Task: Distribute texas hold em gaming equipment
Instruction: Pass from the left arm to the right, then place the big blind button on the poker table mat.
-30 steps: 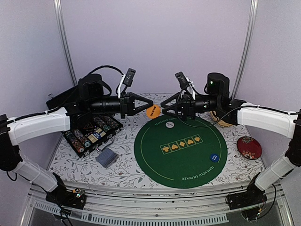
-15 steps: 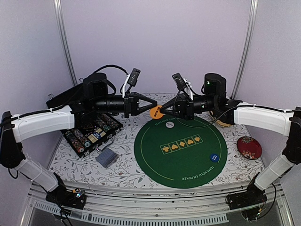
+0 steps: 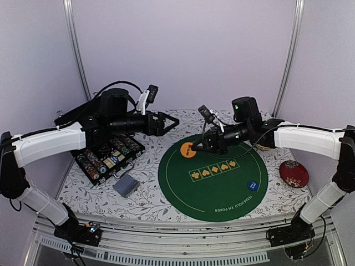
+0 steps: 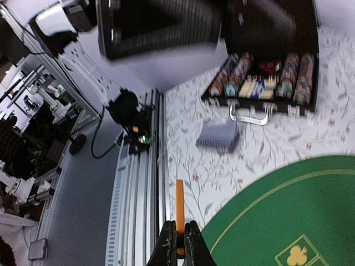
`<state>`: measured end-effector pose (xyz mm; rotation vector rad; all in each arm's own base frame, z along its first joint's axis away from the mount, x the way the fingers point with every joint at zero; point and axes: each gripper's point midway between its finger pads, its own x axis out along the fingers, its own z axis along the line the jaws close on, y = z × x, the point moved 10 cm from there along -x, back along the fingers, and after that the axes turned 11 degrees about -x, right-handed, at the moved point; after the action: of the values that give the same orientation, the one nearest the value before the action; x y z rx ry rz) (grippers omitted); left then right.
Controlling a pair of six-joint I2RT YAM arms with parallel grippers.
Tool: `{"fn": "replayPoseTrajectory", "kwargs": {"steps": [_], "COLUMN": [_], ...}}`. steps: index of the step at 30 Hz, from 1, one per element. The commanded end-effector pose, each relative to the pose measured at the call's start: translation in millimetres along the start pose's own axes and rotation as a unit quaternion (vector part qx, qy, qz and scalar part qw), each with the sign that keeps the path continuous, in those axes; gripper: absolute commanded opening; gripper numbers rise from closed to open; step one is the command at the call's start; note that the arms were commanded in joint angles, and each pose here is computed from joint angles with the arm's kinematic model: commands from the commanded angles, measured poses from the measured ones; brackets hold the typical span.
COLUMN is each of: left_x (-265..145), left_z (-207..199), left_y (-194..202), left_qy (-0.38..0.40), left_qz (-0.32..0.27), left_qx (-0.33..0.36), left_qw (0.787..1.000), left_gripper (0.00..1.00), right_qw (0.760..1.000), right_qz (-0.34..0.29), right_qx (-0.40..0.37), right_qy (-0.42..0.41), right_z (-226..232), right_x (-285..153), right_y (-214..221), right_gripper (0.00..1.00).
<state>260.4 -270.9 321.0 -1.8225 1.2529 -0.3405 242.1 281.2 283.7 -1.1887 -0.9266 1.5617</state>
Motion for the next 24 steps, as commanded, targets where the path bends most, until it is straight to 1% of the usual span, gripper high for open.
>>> {"fn": "replayPoseTrajectory", "kwargs": {"steps": [1, 3, 5, 7, 9, 12, 16, 19, 20, 22, 24], "left_x": [-25.7, -32.2, -35.7, -36.1, -34.9, -34.9, -37.6, -39.0, -38.6, -38.2, -37.5], "left_z": [53.5, 65.3, 72.1, 74.3, 74.2, 74.0, 74.3, 75.7, 76.4, 76.8, 76.9], "left_y": [3.0, 7.3, 11.2, 12.4, 12.4, 11.0, 13.0, 13.4, 14.0, 14.3, 14.4], "left_qy": [-0.182, -0.189, -0.195, -0.196, -0.193, -0.199, -0.206, -0.213, -0.215, -0.215, -0.214], "left_qz": [-0.020, -0.025, -0.030, -0.030, -0.026, -0.021, -0.017, -0.019, -0.018, -0.017, -0.015], "left_qx": [-0.067, -0.088, -0.099, -0.103, -0.103, -0.099, -0.096, -0.095, -0.095, -0.095, -0.095], "left_qw": [0.981, 0.978, 0.975, 0.975, 0.975, 0.975, 0.974, 0.972, 0.972, 0.972, 0.972], "left_gripper": [0.94, 0.94, 0.95, 0.95, 0.95, 0.95, 0.96, 0.96, 0.96, 0.96, 0.96], "right_qw": [0.978, 0.965, 0.955, 0.945, 0.933, 0.922, 0.906, 0.904, 0.903, 0.903, 0.903], "right_qz": [0.147, 0.181, 0.198, 0.208, 0.232, 0.257, 0.288, 0.305, 0.308, 0.319, 0.333], "right_qx": [0.146, 0.187, 0.216, 0.244, 0.267, 0.278, 0.299, 0.295, 0.295, 0.288, 0.272], "right_qy": [-0.031, -0.040, -0.046, -0.060, -0.070, -0.081, -0.077, -0.059, -0.050, -0.024, 0.022], "right_z": [-4.9, -3.4, -4.6, -6.4, -6.5, -7.6, -12.1, -15.3, -17.1, -20.9, -25.8], "right_x": [14.8, 19.9, 24.4, 31.0, 38.6, 45.0, 48.0, 48.6, 48.7, 48.6, 45.3], "right_y": [89.7, 115.8, 134.2, 146.8, 157.8, 172.5, 187.1, 192.9, 193.0, 189.9, 182.2], "right_gripper": [0.01, 0.02, 0.01, 0.02, 0.02, 0.02, 0.02, 0.02, 0.05, 0.16, 0.35]}}
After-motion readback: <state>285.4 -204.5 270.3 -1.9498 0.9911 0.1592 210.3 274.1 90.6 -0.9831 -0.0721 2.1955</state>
